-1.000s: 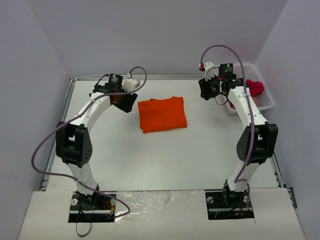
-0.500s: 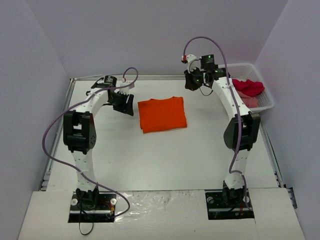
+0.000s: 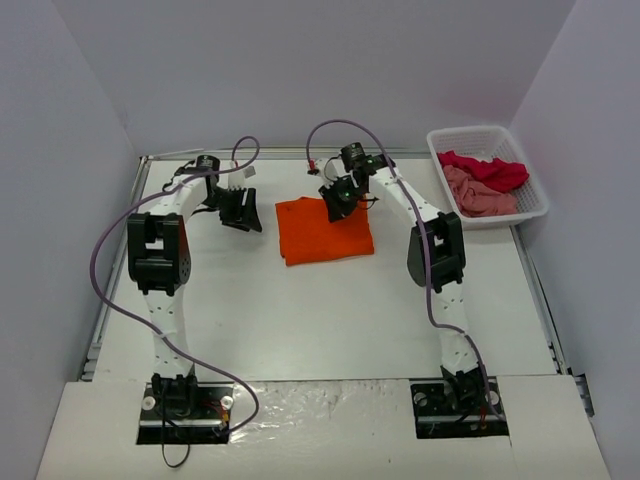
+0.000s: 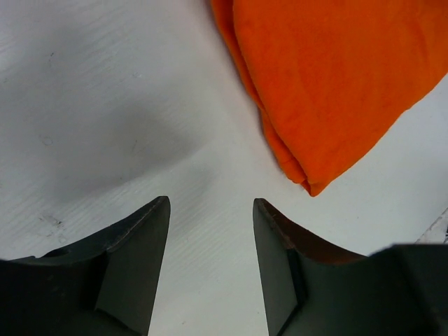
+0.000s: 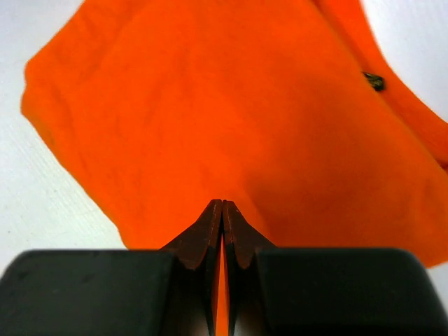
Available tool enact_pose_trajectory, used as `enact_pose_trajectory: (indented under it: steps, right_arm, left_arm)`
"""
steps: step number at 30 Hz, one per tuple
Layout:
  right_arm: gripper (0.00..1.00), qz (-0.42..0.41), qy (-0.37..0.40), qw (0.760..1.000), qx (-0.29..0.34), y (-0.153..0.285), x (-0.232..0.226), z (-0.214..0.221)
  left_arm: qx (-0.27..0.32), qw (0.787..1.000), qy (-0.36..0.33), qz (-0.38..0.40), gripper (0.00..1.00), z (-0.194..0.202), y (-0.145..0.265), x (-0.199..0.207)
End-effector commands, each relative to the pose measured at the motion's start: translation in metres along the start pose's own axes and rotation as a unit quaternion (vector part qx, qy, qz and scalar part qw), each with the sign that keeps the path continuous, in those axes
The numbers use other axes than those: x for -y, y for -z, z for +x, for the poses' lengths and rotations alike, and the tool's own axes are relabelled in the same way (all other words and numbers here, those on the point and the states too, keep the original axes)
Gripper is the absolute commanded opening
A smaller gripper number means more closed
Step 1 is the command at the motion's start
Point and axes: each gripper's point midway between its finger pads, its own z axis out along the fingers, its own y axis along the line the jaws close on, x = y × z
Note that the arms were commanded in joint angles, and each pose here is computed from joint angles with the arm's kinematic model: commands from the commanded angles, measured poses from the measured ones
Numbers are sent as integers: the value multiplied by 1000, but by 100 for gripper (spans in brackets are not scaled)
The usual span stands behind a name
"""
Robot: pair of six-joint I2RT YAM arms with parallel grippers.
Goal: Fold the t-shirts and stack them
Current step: Put the neatly folded tshirt into the corner of the board with the left arm
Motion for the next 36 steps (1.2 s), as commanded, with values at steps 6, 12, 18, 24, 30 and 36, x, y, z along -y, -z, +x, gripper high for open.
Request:
enact_pose_trajectory:
  steps: [6,12,18,24,30,36]
  right_arm:
    - [0,-6,15,1000,-16,-12,-13,-4]
    - [0,-12,0,999,-52,-26,-11,27]
    - [0,-11,-14,995,-98,-41,-4,66]
    - [0,2,-28,991,-133,-49,9,98]
    - [0,7,-50,987,-150,-40,20,124]
    - [0,16,-57,986,-155,-29,27,136]
  left_arm:
    - [11,999,8,47,50,-16,0,20]
    - [5,999,14,52,50,-15,-6,20]
    - [7,999,8,51,50,-16,-5,22]
    - [4,999,0,43,51,-14,-5,25]
    - [-3,999,-13,39,53,-16,-13,32]
    - [-25,998,-27,48,54,-16,-31,50]
